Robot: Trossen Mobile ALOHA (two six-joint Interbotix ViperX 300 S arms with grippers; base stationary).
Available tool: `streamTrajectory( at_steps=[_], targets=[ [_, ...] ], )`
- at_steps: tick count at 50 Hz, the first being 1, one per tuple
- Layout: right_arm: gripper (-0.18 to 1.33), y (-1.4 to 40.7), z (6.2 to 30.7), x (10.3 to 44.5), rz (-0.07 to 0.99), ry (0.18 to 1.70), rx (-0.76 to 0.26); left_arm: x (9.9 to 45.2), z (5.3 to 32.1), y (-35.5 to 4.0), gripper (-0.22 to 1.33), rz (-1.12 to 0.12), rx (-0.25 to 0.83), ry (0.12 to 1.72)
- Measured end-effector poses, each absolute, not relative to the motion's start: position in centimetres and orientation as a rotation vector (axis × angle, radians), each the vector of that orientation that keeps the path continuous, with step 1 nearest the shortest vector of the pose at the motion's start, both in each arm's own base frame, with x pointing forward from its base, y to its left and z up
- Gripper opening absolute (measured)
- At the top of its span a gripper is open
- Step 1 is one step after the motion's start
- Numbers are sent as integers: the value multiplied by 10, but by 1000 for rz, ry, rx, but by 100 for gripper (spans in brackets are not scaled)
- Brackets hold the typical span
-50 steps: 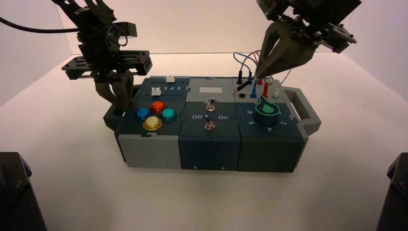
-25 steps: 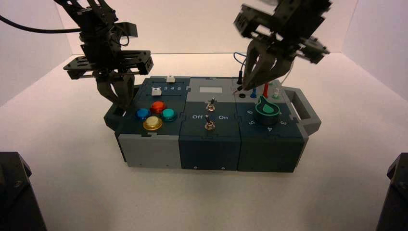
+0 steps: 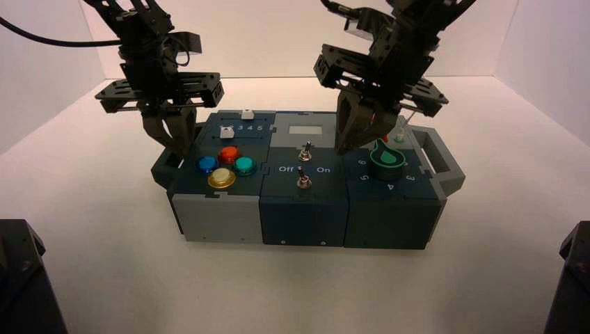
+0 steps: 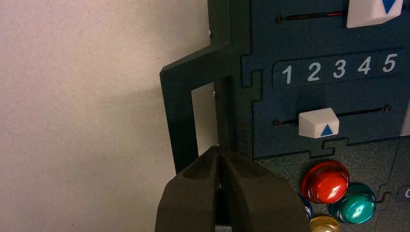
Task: Flip the top switch off with the right gripper.
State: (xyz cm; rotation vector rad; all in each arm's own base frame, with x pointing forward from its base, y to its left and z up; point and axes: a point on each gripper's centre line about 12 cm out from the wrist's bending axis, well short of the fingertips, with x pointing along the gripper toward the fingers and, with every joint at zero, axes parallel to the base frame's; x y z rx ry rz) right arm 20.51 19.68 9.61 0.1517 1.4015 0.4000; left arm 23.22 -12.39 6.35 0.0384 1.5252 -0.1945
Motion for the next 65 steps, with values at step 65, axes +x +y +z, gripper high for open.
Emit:
streamTrajectory(
  at_steps=[65],
  targets=[
    [-14, 227, 97, 212, 422, 1405, 159, 232, 61, -123, -16, -195, 50, 1532]
  ],
)
